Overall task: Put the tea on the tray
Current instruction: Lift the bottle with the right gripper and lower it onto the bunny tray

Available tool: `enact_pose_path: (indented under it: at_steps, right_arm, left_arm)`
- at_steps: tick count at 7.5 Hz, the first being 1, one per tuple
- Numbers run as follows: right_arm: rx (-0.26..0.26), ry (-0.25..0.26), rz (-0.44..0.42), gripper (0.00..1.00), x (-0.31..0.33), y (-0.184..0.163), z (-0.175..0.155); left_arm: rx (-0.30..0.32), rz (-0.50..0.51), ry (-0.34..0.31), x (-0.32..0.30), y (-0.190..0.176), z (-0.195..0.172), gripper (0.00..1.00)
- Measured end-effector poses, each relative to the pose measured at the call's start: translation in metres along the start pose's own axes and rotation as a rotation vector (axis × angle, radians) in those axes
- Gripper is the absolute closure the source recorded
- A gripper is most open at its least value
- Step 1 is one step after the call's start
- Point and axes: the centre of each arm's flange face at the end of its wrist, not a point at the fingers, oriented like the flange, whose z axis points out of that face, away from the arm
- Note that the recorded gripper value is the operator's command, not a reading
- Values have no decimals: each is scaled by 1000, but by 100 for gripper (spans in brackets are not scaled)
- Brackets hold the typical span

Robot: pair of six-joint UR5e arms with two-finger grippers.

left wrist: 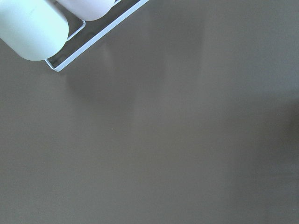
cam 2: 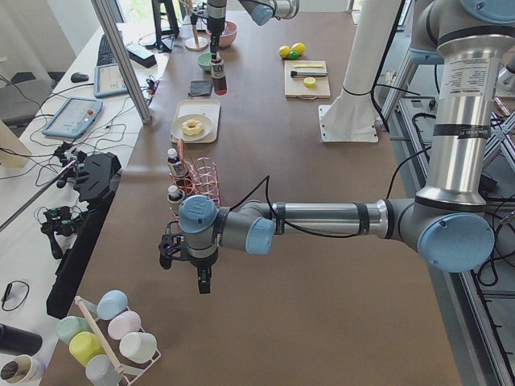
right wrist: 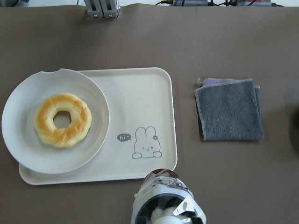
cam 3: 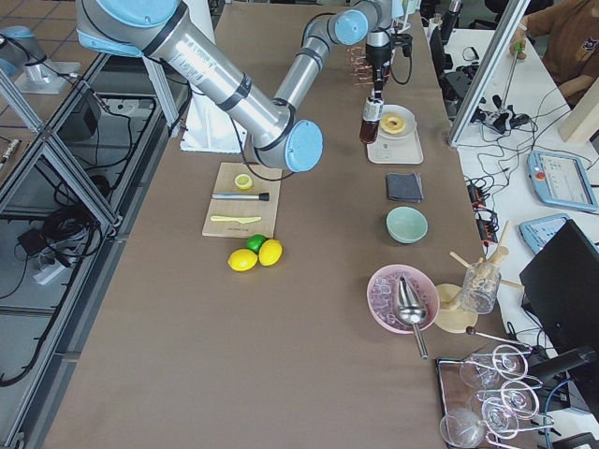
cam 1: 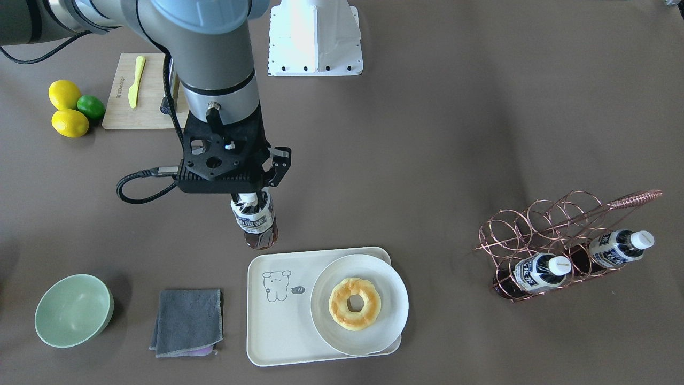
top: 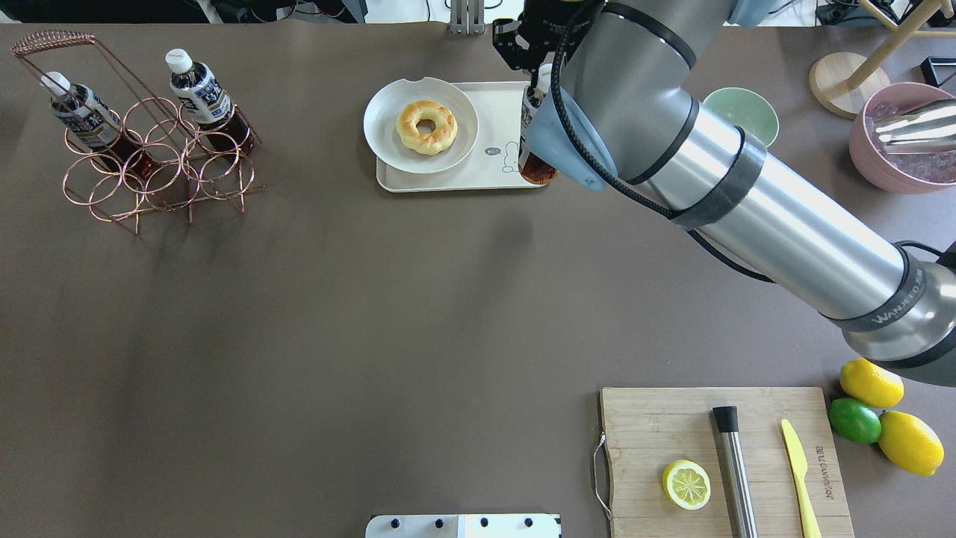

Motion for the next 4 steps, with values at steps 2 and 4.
enact_pose_path:
  at_steps: [2,4]
  right_arm:
    - [32,-10,4,100,11,-58,35]
    - [49,-25,6,100,17,-82,64]
  left_arm:
    - [4,-1,-1,2,-2,-1,2]
    - [8,0,-2,4,-5,-3,2]
